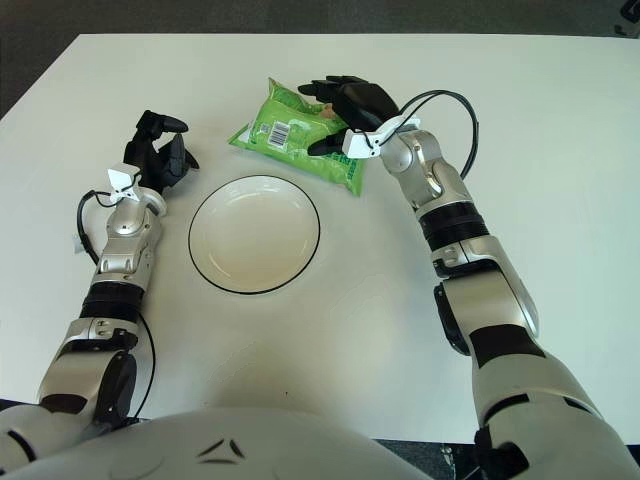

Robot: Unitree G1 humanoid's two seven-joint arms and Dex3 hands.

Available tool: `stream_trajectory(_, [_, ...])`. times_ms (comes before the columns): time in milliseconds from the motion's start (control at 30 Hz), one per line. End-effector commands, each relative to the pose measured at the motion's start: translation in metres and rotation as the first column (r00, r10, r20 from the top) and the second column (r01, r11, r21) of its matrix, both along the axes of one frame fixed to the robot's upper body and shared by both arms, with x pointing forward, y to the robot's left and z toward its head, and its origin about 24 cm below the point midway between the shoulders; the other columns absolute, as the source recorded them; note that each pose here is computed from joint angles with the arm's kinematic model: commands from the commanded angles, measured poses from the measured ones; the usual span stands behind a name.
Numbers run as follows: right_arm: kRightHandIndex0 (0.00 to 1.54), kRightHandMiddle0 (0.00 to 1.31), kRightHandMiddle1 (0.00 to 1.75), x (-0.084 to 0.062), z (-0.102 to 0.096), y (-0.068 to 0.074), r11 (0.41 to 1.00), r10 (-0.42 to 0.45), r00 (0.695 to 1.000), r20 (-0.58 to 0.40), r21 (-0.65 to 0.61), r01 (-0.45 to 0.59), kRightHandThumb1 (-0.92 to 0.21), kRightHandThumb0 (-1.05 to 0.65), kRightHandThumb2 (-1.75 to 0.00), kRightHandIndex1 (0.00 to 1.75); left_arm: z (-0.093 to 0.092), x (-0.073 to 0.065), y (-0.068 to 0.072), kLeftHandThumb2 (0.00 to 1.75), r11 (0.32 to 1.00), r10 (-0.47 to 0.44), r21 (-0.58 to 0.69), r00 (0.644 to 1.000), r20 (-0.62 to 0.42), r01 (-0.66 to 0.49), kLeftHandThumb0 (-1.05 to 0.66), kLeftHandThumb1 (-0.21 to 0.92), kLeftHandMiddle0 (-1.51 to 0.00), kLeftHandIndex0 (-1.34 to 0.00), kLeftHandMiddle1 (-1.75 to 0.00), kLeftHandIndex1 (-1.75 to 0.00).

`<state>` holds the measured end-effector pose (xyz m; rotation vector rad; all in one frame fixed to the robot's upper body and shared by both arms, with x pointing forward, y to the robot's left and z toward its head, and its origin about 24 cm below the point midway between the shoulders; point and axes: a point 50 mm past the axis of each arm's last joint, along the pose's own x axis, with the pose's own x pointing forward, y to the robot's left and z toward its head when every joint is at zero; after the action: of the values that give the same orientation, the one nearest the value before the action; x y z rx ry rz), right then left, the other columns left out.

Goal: Put the snack into the plate.

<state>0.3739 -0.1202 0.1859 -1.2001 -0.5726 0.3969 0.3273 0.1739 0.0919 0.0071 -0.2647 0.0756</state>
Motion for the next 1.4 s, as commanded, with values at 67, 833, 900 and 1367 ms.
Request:
stream_trajectory(67, [0.24, 0.4, 0.09, 0.005, -0.011, 0.004, 1.0, 0.0, 0.999, -0.032, -0.022, -0.001, -0.92, -0.62, -0.13, 0.0, -0.044, -0.019, -0.004, 0.73, 0.999, 0.005, -0.05, 0.991, -0.137, -0.012, -0.37, 0.76, -0.83, -0.3, -1.75, -1.75])
stream_trajectory(833, [0.02, 0.39, 0.05, 0.009, -0.081, -0.051, 0.969, -0.212, 0.965, -0.155, -0.163, 0.187, -0.92, -0.85, -0.36, 0.0, -0.044, -0.019, -0.006, 0.73, 0.998, -0.003, -0.063, 0.993, -0.116, -0.004, -0.37, 0.76, -0.82, -0.3, -1.75, -1.75])
stream_trajectory(900, [0.01, 0.41, 0.06, 0.007, -0.085, -0.055, 0.965, -0.222, 0.962, -0.159, -0.176, 0.194, -0.92, -0.87, -0.4, 0.0, -0.045, -0.019, -0.006, 0.73, 0.998, -0.003, -0.063, 0.993, -0.115, -0.004, -0.37, 0.76, -0.83, -0.3, -1.75, -1.75])
stream_trajectory(1367, [0.51, 0.53, 1.04, -0.001, -0.097, -0.067, 0.925, -0.337, 0.941, 0.032, -0.176, 0.338, -0.92, -0.44, -0.25, 0.22, -0.045, -0.018, -0.005, 0.74, 0.998, -0.004, -0.056, 0.994, -0.112, -0.003, -0.37, 0.75, -0.83, -0.31, -1.75, -1.75])
